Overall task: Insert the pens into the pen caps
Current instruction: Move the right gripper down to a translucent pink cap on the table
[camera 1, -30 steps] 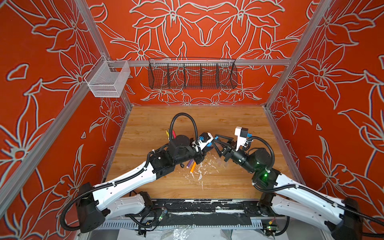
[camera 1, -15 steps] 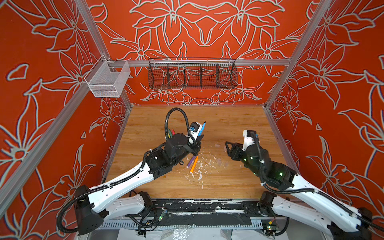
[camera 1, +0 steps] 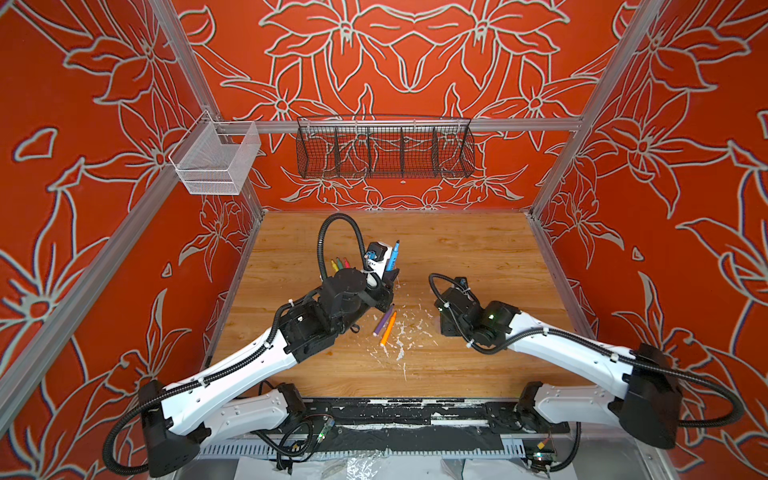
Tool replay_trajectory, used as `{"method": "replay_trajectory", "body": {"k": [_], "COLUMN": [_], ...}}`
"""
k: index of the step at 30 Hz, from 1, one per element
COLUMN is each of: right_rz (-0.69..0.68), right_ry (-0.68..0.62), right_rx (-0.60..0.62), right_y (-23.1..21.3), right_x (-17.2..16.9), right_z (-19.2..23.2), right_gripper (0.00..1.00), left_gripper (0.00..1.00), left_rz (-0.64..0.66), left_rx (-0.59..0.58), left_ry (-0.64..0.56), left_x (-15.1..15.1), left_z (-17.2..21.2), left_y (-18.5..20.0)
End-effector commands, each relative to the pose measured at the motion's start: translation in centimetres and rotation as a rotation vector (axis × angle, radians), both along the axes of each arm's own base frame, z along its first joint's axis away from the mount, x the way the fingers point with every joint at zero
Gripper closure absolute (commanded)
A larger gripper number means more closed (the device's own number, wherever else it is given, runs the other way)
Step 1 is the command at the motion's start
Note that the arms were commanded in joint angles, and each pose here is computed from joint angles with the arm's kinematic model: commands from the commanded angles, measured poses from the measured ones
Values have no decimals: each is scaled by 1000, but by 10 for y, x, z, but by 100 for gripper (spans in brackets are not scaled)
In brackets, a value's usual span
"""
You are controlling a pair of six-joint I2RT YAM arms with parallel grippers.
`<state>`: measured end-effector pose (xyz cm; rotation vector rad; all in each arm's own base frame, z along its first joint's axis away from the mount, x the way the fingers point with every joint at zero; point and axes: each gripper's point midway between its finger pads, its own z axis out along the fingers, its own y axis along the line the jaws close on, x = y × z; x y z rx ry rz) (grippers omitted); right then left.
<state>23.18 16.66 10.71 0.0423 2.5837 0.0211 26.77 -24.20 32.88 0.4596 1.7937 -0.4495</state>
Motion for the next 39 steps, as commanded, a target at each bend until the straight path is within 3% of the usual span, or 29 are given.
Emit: {"method": "replay_trajectory", "body": {"k": [1,8,23,31,39], "right_rz": [-55,-92,-164,-196,-232], "right_ry": [2,110,174,157,174], "right_rx": [-60,-177,-222,-179,-126], "right_y": [-9,-9,-27,-33,-39], "right_x": [6,19,4,0,-1], "right_z": [-9,-41,-77,-77,-88], "right_gripper": [35,37,41,54,54], "left_gripper": [100,100,100,100,100], "left_rz": [4,-3,-5,-7,-8], "left_rx": [-24,-64,-89,-94,-94], "left_ry": [2,-3,-43,-42,-43], "left_x": [-3,-15,-24,-26,-25], "left_z": [10,22,29,29,29], "left_y": [3,15,26,27,26]}}
